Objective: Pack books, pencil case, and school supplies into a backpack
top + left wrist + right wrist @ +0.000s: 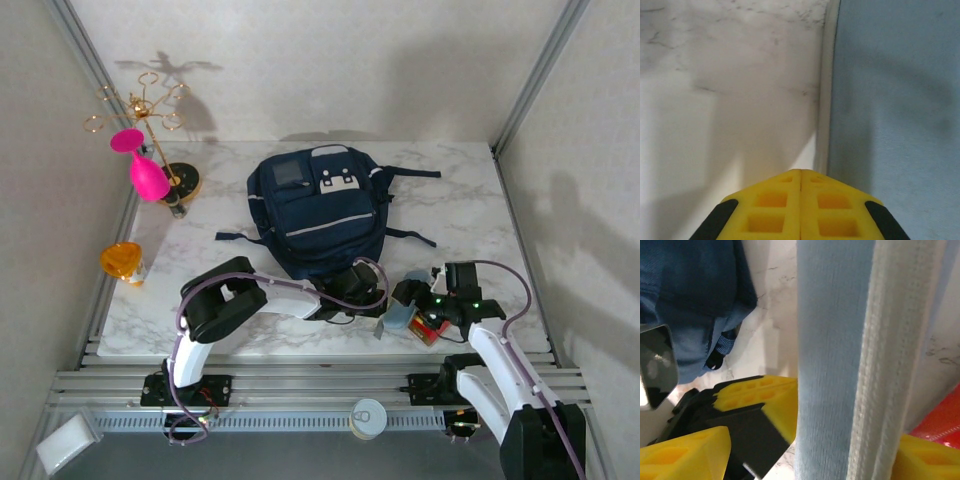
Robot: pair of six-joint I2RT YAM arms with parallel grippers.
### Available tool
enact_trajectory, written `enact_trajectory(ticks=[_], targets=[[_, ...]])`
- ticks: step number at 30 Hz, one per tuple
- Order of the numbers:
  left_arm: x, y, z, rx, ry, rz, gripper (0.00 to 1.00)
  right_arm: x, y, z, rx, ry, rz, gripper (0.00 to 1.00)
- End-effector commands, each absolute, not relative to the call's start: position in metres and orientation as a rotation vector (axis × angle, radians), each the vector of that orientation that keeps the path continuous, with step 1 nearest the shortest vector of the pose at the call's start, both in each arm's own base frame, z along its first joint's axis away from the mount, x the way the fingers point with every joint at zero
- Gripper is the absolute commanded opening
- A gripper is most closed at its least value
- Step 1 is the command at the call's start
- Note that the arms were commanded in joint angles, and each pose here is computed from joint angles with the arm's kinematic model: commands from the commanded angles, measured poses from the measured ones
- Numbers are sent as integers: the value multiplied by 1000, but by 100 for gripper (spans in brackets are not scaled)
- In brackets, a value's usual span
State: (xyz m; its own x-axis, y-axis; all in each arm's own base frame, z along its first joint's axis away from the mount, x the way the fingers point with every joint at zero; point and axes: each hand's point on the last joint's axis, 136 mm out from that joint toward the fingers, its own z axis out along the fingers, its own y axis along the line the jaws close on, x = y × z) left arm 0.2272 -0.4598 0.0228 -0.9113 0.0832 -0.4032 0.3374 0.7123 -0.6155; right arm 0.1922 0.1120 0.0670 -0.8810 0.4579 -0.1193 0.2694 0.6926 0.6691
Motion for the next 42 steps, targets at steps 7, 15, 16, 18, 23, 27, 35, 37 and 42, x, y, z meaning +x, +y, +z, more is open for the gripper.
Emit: enact_trajectory(ticks=[7,15,16,18,23,27,35,37,42], targets=[[235,-451,14,311,2602,-941,5,190,106,62,573,2649,932,37],[251,-447,65,343,2522,-950,20,203,105,90,533,2565,934,14],[255,-442,80,347,2497,-942,23,205,105,97,524,2545,930,14],[264,-428,108,356,2443,-893,27,209,105,108,507,2519,934,13],[295,-373,170,412,2308,-665,46,218,112,134,452,2469,996,12],[326,-317,176,461,2287,-424,55,229,115,152,430,2439,1037,11],[346,-310,148,810,2265,-151,73,247,121,163,428,2401,1139,10],[348,-316,142,865,2250,-145,75,248,119,162,430,2399,1136,10],[367,-317,133,903,2211,-21,78,249,114,159,446,2397,1133,10]])
